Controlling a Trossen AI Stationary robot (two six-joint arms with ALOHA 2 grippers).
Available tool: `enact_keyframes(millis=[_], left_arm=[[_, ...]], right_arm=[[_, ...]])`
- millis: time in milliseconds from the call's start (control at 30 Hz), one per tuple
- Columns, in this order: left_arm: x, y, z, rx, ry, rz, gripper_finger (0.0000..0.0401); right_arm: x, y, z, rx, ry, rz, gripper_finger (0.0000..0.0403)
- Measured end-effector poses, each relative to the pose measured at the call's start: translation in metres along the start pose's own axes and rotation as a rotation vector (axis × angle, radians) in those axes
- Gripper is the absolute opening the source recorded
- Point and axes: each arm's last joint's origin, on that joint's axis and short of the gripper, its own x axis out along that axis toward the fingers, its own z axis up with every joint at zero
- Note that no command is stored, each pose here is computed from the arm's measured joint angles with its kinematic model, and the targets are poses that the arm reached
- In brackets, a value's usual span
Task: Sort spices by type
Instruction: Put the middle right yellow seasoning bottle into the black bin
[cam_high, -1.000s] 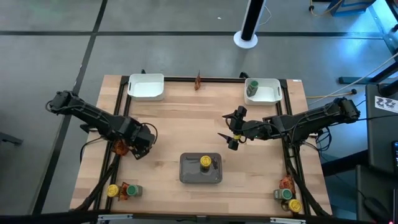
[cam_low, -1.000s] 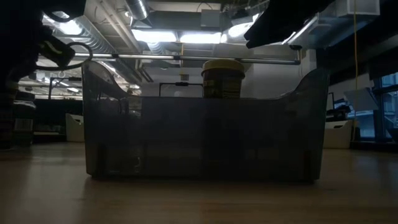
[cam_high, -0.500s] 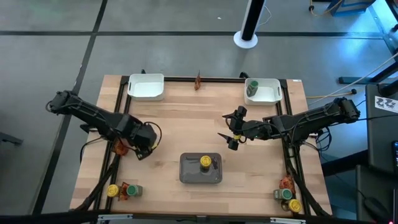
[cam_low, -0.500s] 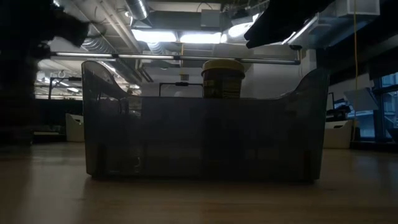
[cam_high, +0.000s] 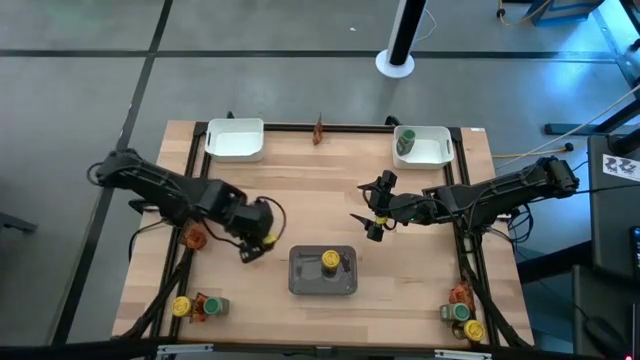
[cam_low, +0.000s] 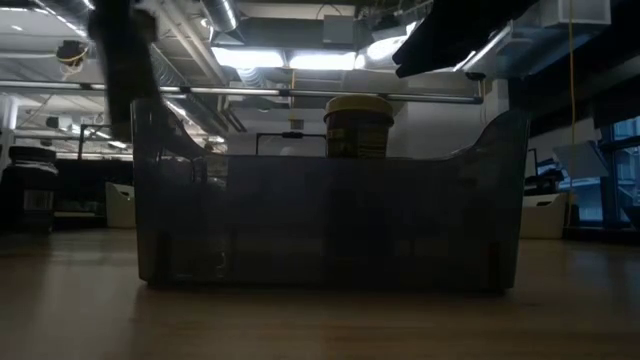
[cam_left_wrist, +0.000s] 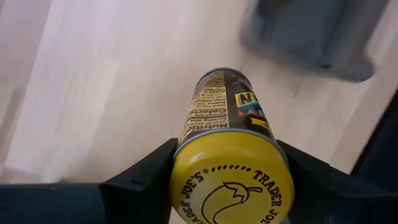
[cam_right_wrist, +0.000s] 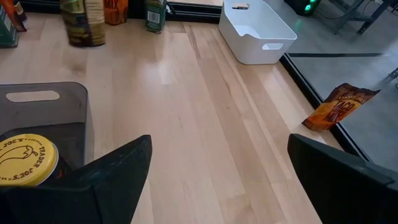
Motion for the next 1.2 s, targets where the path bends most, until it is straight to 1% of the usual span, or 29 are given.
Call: enact_keyframes(millis=[267,467,600,767,1200], left_arm=[[0.000,-0.039,0.047,0.188,0.006,0.008,0.0211],[0.008,-0.060,0.070,0.287,0.019,0.016,0.0211],[0.019,-0.069,0.079,0.338,0.028,0.021,0.0211],[0.038,-0.073,0.083,0.393,0.069,0.043,0.0211],[0.085,-0.080,0.090,0.443,0.172,0.100,0.0211]], right_arm=[[0.000,0.000,0.000,-0.001,0.001,0.000,0.0374],[0.000,0.000,-0.002,-0.009,0.016,-0.002,0.0374],[0.000,0.000,-0.002,-0.009,0.016,-0.002,0.0374],[0.000,0.000,-0.002,-0.010,0.016,-0.002,0.0374],[0.000,0.000,-0.002,-0.010,0.016,-0.001,0.0374]])
